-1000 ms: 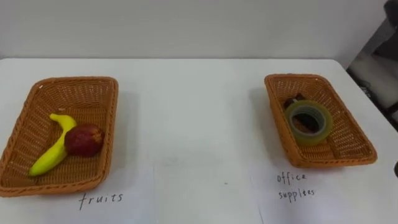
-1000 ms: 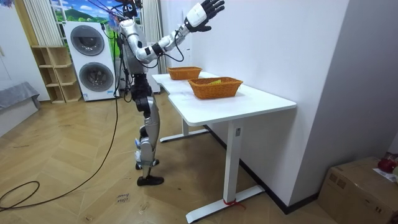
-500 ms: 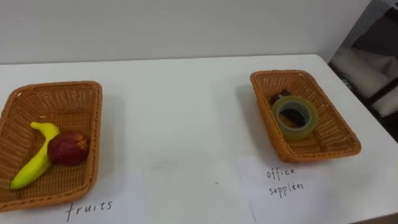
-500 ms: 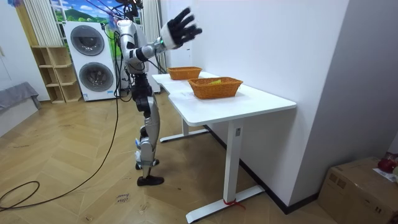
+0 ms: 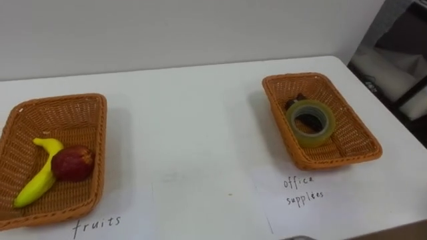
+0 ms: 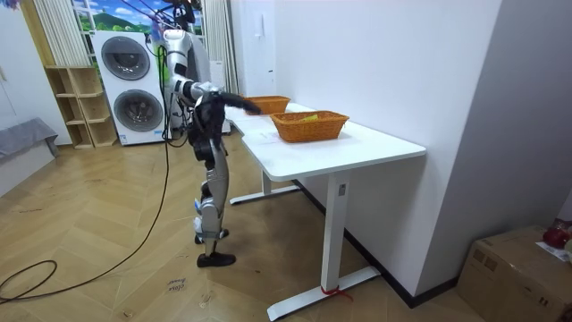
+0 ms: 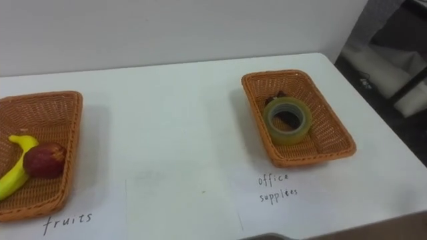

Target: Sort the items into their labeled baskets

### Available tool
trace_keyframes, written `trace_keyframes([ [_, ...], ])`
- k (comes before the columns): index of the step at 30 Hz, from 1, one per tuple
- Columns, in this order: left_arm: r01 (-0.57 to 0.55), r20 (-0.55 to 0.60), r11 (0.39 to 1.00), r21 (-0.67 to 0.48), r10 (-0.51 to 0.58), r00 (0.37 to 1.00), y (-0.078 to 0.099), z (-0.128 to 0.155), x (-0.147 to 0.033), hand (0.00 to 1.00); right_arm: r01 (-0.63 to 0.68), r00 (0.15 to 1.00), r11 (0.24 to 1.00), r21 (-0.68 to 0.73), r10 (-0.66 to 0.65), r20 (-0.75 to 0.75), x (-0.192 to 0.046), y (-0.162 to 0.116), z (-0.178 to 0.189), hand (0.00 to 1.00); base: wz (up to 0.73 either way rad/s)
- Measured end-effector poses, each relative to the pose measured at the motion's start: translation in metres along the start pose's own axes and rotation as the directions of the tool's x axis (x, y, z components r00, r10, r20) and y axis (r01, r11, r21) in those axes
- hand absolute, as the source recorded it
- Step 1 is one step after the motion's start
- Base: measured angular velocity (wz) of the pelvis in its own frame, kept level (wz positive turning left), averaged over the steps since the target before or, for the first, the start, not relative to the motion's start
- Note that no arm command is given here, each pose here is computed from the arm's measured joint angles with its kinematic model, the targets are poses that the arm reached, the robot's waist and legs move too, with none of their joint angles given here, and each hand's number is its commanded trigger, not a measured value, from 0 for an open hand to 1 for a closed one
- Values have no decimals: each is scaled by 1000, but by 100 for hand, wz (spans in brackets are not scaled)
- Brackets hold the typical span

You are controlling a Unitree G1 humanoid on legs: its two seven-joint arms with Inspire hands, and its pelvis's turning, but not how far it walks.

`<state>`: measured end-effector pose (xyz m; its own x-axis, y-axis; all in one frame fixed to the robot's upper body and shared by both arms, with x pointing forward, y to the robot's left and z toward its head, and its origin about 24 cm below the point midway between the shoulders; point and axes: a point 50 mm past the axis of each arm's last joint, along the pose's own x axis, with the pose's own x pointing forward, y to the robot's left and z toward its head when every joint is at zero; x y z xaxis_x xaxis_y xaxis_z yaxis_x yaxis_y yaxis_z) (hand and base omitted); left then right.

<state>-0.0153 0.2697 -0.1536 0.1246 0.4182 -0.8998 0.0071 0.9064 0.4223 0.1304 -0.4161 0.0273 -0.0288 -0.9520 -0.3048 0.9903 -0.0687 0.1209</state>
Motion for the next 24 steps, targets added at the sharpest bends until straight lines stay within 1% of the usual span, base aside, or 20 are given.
trace_keyframes([
  [4,-3,-5,1000,2,3,1000,1,-5,-1,0,104,989,995,2,-103,-104,6,-25,-21,0,0],
  [8,-2,-7,1000,2,2,1000,0,-5,-1,0,141,976,990,-13,-141,-163,3,-40,-37,0,0],
  [11,-8,0,1000,-7,8,1000,1,-3,-1,0,194,963,979,-69,-203,-178,4,-59,-54,0,3],
  [15,-10,8,1000,-17,10,1000,1,-1,-1,0,262,920,947,-184,-303,-250,-5,-89,-89,0,0],
  [19,1,0,1000,-22,-1,1000,-5,-2,-1,0,259,880,908,-330,-362,-306,-21,-116,-121,0,1],
  [21,4,3,1000,-25,-4,1000,-6,-1,-1,0,250,869,903,-349,-368,-331,-27,-126,-130,0,2],
  [24,10,3,1000,-28,-10,1000,-8,-1,-2,0,189,856,891,-412,-355,-376,-38,-137,-147,0,0],
])
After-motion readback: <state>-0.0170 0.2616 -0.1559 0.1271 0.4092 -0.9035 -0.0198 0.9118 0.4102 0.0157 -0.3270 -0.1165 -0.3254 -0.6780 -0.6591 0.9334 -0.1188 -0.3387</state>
